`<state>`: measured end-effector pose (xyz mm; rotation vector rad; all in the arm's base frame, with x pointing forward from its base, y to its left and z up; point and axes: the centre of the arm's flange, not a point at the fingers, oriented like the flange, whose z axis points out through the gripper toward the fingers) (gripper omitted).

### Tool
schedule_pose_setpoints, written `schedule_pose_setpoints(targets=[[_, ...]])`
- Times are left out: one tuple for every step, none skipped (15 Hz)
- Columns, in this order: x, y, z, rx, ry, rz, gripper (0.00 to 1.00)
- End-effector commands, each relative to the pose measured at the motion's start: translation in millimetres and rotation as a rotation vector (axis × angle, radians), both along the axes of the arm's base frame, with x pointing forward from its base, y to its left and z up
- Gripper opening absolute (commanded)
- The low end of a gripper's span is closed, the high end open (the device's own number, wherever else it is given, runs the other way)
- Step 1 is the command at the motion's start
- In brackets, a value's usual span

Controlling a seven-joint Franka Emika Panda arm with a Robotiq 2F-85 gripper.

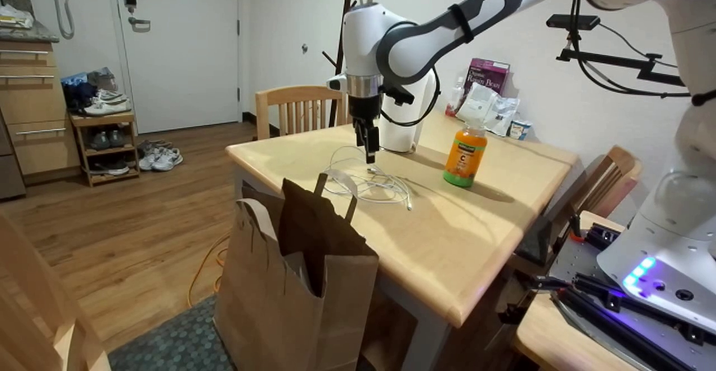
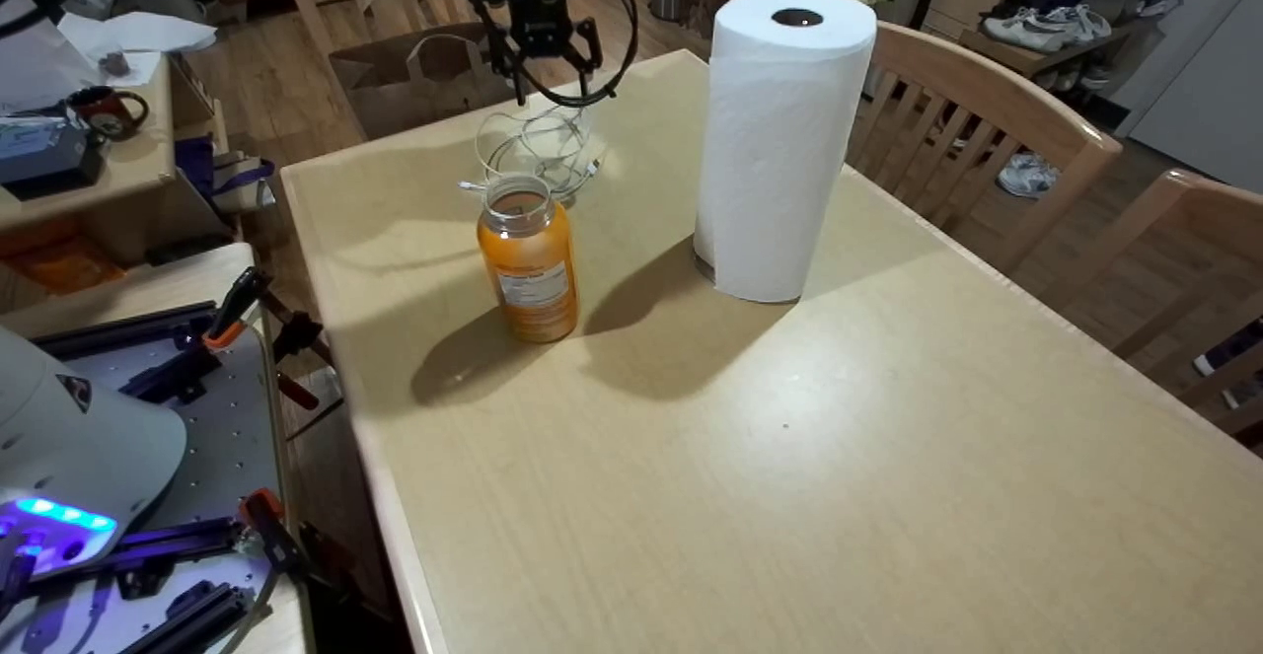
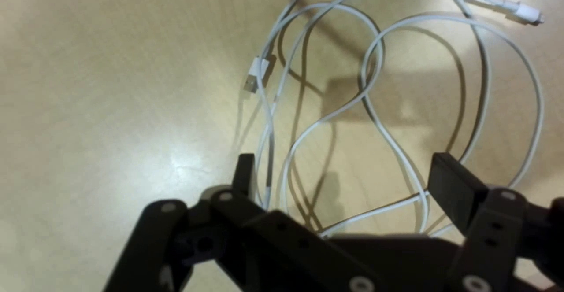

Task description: Put the cable in the paper bag

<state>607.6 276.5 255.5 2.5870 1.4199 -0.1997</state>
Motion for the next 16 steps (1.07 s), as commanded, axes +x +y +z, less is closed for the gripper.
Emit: schedule_pose_setpoints(targets=[[10, -2, 6, -0.039, -0.111, -0.014, 1.0], [15, -8, 3, -0.044, -0.122, -0.02, 1.0], [18, -14, 0, -0.028, -0.102, -0.023, 1.0], [22, -21, -7, -0.017, -0.085, -0.024, 1.0], [24, -25, -12, -0.012, -0.079, -0.025, 1.0], [26, -27, -20, 0.007, -0.067, -0.018, 1.0], [29, -29, -26, 0.024, -0.053, -0.016, 1.0], [30, -28, -33, 0.055, -0.031, -0.01, 1.0], [32, -29, -40, 0.068, -0.02, -0.007, 1.0], [32, -28, -47, 0.095, 0.003, 0.002, 1.0], [33, -29, -52, 0.115, 0.02, 0.009, 1.0], [32, -28, -58, 0.14, 0.052, 0.014, 1.0], [32, -27, -62, 0.156, 0.07, 0.014, 0.75], [30, -26, -63, 0.176, 0.091, 0.013, 0.74], [30, -26, -64, 0.191, 0.105, 0.005, 0.68], [29, -26, -63, 0.204, 0.114, -0.006, 0.6]])
